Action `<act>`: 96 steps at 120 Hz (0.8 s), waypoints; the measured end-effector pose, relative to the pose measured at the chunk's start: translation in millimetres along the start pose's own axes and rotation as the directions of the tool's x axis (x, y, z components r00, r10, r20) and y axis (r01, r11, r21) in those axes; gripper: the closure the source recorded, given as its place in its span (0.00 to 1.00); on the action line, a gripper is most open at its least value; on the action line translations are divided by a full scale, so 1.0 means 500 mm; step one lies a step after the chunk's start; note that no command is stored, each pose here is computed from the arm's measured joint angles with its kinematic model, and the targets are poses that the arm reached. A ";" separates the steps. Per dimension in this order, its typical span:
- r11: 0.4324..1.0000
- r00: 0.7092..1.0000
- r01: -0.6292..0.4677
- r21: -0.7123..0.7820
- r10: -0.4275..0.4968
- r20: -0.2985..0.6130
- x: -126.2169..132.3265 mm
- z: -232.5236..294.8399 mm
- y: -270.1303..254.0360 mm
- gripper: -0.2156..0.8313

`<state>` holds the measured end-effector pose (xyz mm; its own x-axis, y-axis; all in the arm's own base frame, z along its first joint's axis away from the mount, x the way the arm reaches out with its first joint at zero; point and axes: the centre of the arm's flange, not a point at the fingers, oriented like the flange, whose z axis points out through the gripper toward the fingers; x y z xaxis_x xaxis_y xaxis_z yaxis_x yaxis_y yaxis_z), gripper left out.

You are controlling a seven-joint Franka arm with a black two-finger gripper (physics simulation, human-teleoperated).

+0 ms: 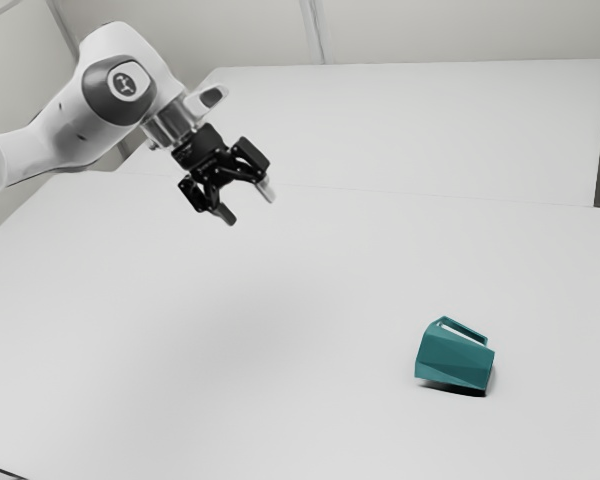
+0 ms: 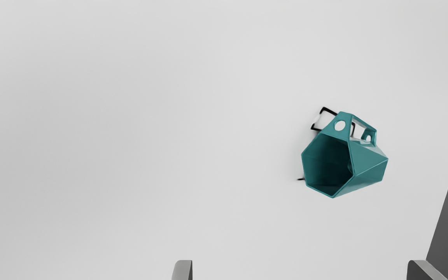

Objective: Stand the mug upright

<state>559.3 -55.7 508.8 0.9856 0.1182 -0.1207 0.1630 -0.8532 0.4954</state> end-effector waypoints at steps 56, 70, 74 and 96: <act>0.959 0.998 -0.046 -0.279 0.056 0.027 -0.013 0.348 0.097 0.21; 0.951 0.998 -0.044 -0.307 0.056 0.032 -0.006 0.403 0.093 0.21; 0.948 0.998 -0.045 -0.314 0.058 0.032 -0.005 0.413 0.092 0.21; 0.925 0.997 -0.043 -0.377 0.066 0.048 0.000 0.478 0.077 0.21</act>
<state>555.2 -209.8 322.4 0.9909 0.0373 -0.1292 0.1255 -0.6027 0.7880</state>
